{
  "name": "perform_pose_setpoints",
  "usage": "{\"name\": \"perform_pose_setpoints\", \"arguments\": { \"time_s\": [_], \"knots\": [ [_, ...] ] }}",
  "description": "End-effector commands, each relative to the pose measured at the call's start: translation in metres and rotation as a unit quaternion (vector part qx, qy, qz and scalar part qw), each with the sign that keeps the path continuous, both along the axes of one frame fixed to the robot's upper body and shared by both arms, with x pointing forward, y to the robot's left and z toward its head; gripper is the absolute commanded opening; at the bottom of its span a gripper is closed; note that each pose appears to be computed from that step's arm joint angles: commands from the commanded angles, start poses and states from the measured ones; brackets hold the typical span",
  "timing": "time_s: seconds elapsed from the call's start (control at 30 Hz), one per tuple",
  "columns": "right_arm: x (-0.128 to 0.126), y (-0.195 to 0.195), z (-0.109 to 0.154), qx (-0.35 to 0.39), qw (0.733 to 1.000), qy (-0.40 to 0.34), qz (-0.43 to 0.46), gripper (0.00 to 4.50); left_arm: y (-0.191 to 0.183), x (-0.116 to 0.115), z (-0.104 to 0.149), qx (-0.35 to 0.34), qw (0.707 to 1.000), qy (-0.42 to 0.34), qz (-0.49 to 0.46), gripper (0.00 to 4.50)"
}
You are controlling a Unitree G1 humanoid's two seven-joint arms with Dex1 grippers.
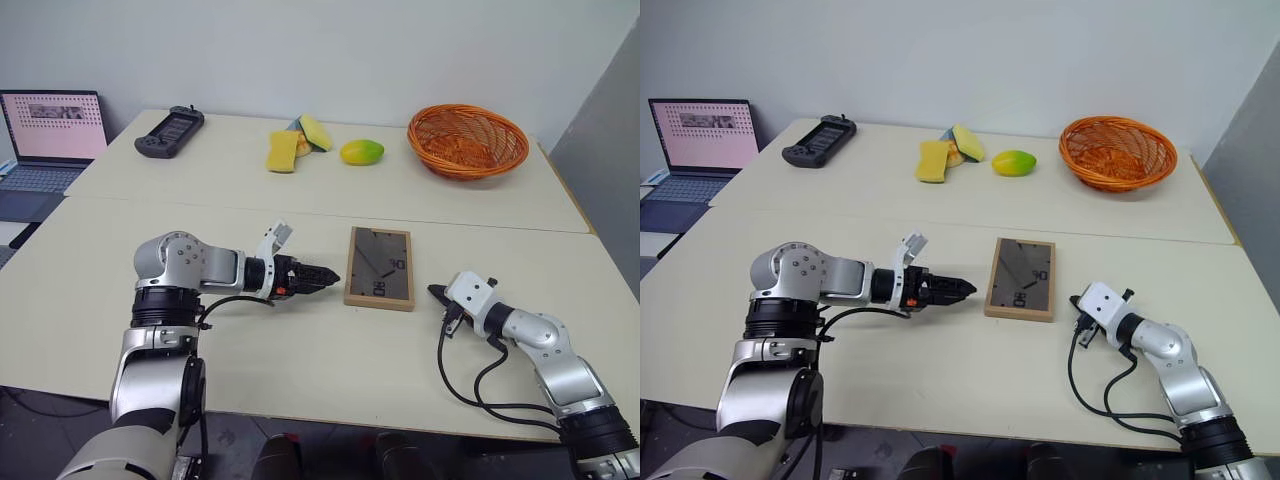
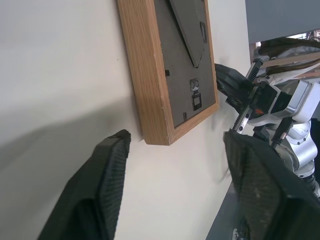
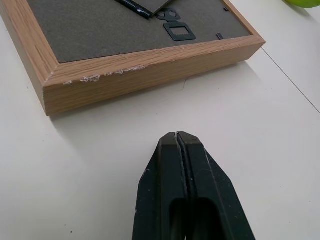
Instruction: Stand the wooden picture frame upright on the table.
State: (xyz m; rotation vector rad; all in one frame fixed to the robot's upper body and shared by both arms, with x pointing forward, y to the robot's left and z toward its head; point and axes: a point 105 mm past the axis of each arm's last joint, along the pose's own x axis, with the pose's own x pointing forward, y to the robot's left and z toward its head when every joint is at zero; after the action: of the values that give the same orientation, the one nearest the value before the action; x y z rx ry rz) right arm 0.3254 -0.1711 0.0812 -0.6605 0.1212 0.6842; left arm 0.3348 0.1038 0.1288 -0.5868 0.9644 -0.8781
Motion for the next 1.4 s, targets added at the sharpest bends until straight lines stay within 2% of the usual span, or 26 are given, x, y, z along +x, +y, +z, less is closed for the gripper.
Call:
{"name": "perform_pose_setpoints", "arguments": {
  "time_s": [0.03,0.47,0.8,1.4],
  "knots": [
    [0.003,0.001,0.012,0.004,1.0,-0.025,-0.002,0.0,-0.006,0.002,0.008,-0.016,1.0,-0.005,-0.007,3.5],
    [0.004,0.016,-0.003,0.009,1.0,-0.021,-0.006,0.0,-0.016,0.009,-0.02,0.009,1.0,0.024,0.0,3.5],
    [0.01,0.04,-0.011,0.034,0.999,-0.017,-0.005,0.0,-0.021,0.006,-0.019,0.005,1.0,0.025,-0.017,3.5],
    [0.012,0.081,0.004,0.091,0.995,-0.034,0.012,0.0,-0.021,0.008,-0.02,-0.003,1.0,0.026,-0.008,3.5]
  ]
}}
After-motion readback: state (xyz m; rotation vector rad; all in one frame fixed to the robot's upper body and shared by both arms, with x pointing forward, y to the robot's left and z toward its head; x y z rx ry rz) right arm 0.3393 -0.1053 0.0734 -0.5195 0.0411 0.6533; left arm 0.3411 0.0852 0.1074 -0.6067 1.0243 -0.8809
